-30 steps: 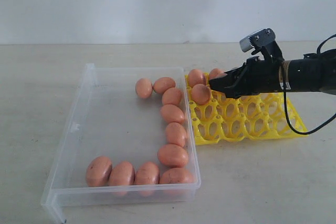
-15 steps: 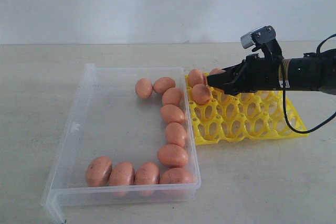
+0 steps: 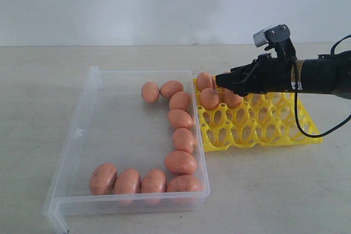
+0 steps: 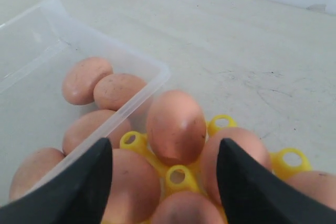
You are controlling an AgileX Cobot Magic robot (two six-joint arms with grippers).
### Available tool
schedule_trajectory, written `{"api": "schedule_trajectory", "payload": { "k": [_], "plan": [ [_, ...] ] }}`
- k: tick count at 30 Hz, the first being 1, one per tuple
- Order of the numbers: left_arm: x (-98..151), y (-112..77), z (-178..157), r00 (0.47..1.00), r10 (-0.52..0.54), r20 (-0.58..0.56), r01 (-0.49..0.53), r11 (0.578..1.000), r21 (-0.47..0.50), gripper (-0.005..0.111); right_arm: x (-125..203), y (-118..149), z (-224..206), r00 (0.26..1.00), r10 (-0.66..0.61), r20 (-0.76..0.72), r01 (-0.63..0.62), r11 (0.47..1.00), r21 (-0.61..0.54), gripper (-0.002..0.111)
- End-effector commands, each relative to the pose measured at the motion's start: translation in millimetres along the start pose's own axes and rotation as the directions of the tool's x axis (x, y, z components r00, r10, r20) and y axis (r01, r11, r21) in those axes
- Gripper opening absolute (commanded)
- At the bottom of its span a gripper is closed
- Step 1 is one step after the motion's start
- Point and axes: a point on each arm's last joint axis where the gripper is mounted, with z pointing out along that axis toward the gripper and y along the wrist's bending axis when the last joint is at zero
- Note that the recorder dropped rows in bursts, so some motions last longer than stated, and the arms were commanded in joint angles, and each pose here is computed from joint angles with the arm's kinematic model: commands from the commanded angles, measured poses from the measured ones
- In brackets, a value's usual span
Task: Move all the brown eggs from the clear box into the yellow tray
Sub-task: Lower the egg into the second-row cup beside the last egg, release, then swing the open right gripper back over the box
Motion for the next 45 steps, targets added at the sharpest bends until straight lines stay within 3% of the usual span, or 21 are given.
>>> {"api": "schedule_trajectory", "payload": {
  "k": [1,6,8,11,15,18,19,22,24,27,29,31,35,37,38,41,43,45],
  "plan": [
    [0.3,-0.3,0.2,1.000,-0.005,0.005,0.005,1.000,0.005,-0.004,-3.5,-0.1,-0.3,1.000,-0.001,0.017,0.001,1.000,0.000,0.057],
    [0.3,-0.3,0.2,1.000,-0.005,0.005,0.005,1.000,0.005,-0.004,-3.7,-0.2,-0.3,0.999,0.028,0.020,-0.028,1.000,0.001,0.057],
    [0.3,-0.3,0.2,1.000,-0.005,0.005,0.005,1.000,0.005,-0.004,-5.6,1.1,-1.5,0.990,0.141,0.016,-0.141,0.990,-0.006,0.057],
    [0.3,-0.3,0.2,1.000,-0.005,0.005,0.005,1.000,0.005,-0.004,-7.3,5.5,-3.2,0.926,0.377,-0.011,-0.378,0.925,-0.040,0.057],
    [0.3,-0.3,0.2,1.000,-0.005,0.005,0.005,1.000,0.005,-0.004,-24.8,15.1,-9.6,0.890,0.455,0.039,-0.446,0.884,-0.137,0.057],
    [0.3,-0.3,0.2,1.000,-0.005,0.005,0.005,1.000,0.005,-0.004,-78.5,60.8,-38.1,0.783,0.622,0.013,-0.550,0.702,-0.453,0.057],
    [0.3,-0.3,0.2,1.000,-0.005,0.005,0.005,1.000,0.005,-0.004,-89.3,73.0,-42.8,0.790,0.612,0.012,-0.534,0.699,-0.475,0.057],
    [0.3,-0.3,0.2,1.000,-0.005,0.005,0.005,1.000,0.005,-0.004,-132.6,144.7,-65.6,0.873,0.486,0.047,-0.374,0.728,-0.574,0.057],
    [0.3,-0.3,0.2,1.000,-0.005,0.005,0.005,1.000,0.005,-0.004,-141.8,183.8,-68.1,0.926,0.372,0.061,-0.297,0.820,-0.490,0.057],
    [0.3,-0.3,0.2,1.000,-0.005,0.005,0.005,1.000,0.005,-0.004,-123.5,234.3,-50.9,0.999,0.037,-0.028,-0.042,0.974,-0.222,0.057],
    [0.3,-0.3,0.2,1.000,-0.005,0.005,0.005,1.000,0.005,-0.004,-117.9,249.8,-34.1,1.000,-0.012,0.028,0.011,1.000,0.015,0.057],
    [0.3,-0.3,0.2,1.000,-0.005,0.005,0.005,1.000,0.005,-0.004,-117.0,257.0,-18.8,0.995,-0.058,0.083,0.040,0.978,0.203,0.057],
    [0.3,-0.3,0.2,1.000,-0.005,0.005,0.005,1.000,0.005,-0.004,-114.4,252.2,8.2,0.992,-0.118,0.035,0.106,0.964,0.242,0.057],
    [0.3,-0.3,0.2,1.000,-0.005,0.005,0.005,1.000,0.005,-0.004,-110.1,243.2,25.6,0.970,-0.240,-0.027,0.237,0.928,0.286,0.057],
    [0.3,-0.3,0.2,1.000,-0.005,0.005,0.005,1.000,0.005,-0.004,-106.6,238.6,33.8,0.950,-0.305,-0.065,0.310,0.897,0.316,0.057],
    [0.3,-0.3,0.2,1.000,-0.005,0.005,0.005,1.000,0.005,-0.004,-108.5,224.8,48.6,0.817,-0.535,-0.214,0.572,0.709,0.413,0.057],
    [0.3,-0.3,0.2,1.000,-0.005,0.005,0.005,1.000,0.005,-0.004,-115.4,216.5,52.5,0.819,-0.500,-0.283,0.571,0.656,0.493,0.057],
    [0.3,-0.3,0.2,1.000,-0.005,0.005,0.005,1.000,0.005,-0.004,-123.7,206.4,53.3,0.904,-0.310,-0.294,0.427,0.696,0.577,0.057]
  ]
}}
